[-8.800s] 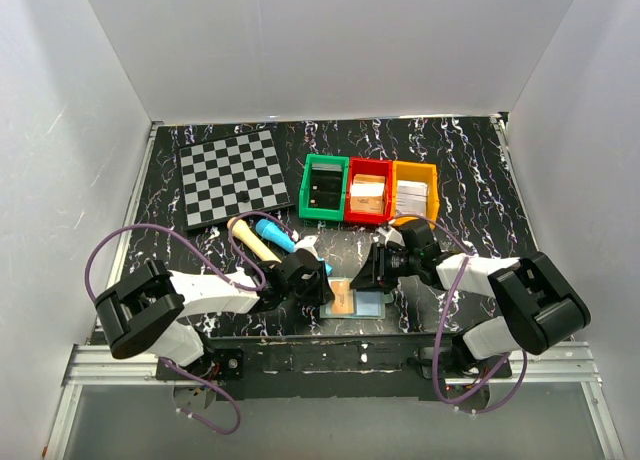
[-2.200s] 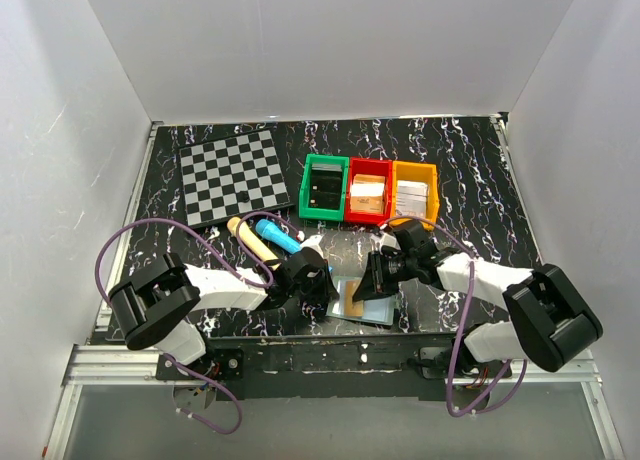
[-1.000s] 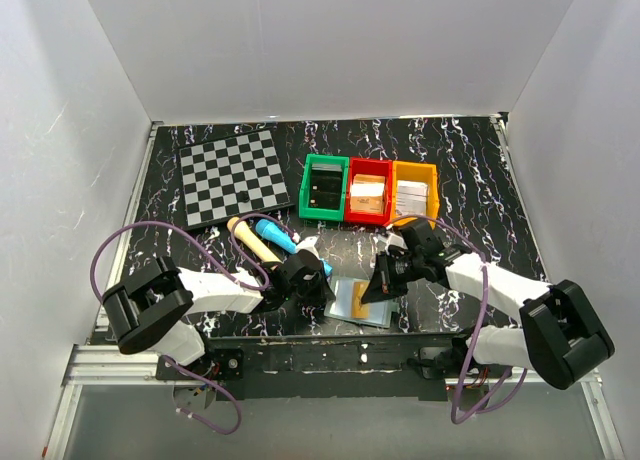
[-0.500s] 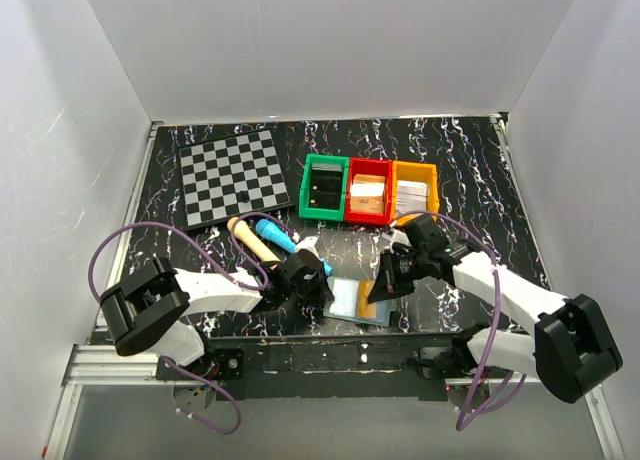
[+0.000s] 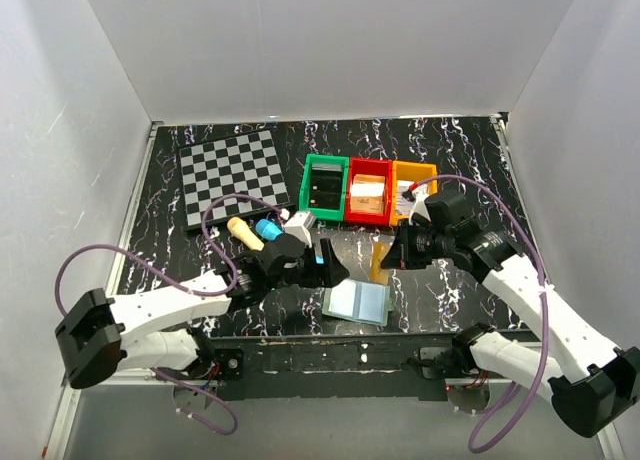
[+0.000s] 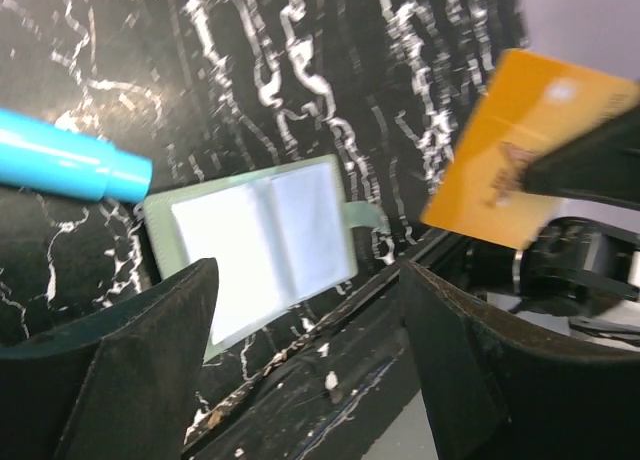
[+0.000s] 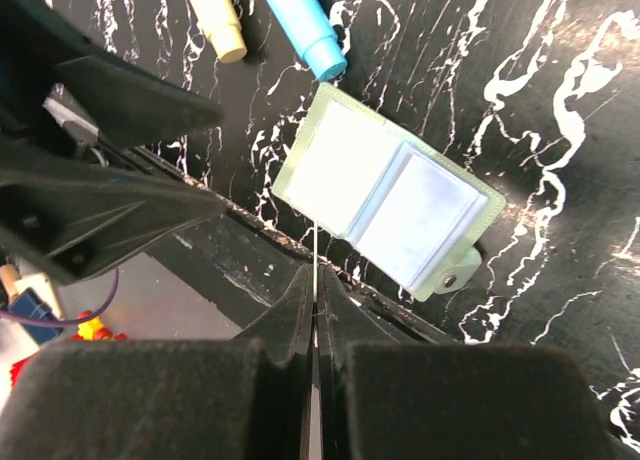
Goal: Take the credit cards out of the card holder
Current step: Remove the credit card from the card holder.
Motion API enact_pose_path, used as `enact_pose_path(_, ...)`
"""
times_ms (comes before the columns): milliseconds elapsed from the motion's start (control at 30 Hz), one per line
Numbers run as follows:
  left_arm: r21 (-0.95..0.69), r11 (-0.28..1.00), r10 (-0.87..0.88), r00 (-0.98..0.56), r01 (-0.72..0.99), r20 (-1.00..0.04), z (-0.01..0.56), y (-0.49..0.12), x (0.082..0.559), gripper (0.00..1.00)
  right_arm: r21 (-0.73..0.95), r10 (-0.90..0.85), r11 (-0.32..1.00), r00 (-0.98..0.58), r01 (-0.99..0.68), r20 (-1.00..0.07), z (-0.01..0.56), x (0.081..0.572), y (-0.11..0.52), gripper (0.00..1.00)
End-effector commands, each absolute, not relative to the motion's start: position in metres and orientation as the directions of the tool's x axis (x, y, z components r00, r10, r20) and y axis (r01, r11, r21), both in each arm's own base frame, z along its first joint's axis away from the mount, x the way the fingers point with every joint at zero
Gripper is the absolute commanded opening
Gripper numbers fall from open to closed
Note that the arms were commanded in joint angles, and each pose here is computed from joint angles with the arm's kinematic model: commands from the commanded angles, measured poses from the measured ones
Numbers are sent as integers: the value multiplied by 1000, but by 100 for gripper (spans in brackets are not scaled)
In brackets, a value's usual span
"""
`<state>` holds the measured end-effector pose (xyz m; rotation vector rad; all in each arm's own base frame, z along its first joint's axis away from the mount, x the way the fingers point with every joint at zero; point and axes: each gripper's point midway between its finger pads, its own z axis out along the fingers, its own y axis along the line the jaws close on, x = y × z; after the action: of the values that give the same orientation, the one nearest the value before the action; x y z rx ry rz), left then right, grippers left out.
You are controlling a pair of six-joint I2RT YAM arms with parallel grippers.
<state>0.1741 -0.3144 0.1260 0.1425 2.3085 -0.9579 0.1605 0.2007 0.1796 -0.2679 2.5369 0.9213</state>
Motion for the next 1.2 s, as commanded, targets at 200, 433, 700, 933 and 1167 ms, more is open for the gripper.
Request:
enact_pose_path(200, -659, 407, -384, -536, 632, -751, 246, -289, 156, 93, 556, -190, 526, -727, -643, -660, 245, 133, 219, 1)
enact_pose_path(433, -509, 126, -334, -446, 852, -830, 292, -276, 99, 98, 698, -330, 173, -708, -695, -624, 280, 73, 241, 1)
enact_pose_path(700, -527, -55, -186, -527, 848, -829, 292, -303, 79, 79, 648, -465, 188, -648, -738, -603, 266, 54, 259, 1)
enact_pose_path(933, -525, -91, -166, -533, 846, -830, 293, -307, 75, 62, 639, -484, 168, -628, -750, -610, 268, 50, 265, 1)
enact_pose_path(1167, -543, -130, -124, -557, 830, -821, 289, -313, 71, 33, 642, -494, 163, -625, -749, -604, 266, 48, 267, 1)
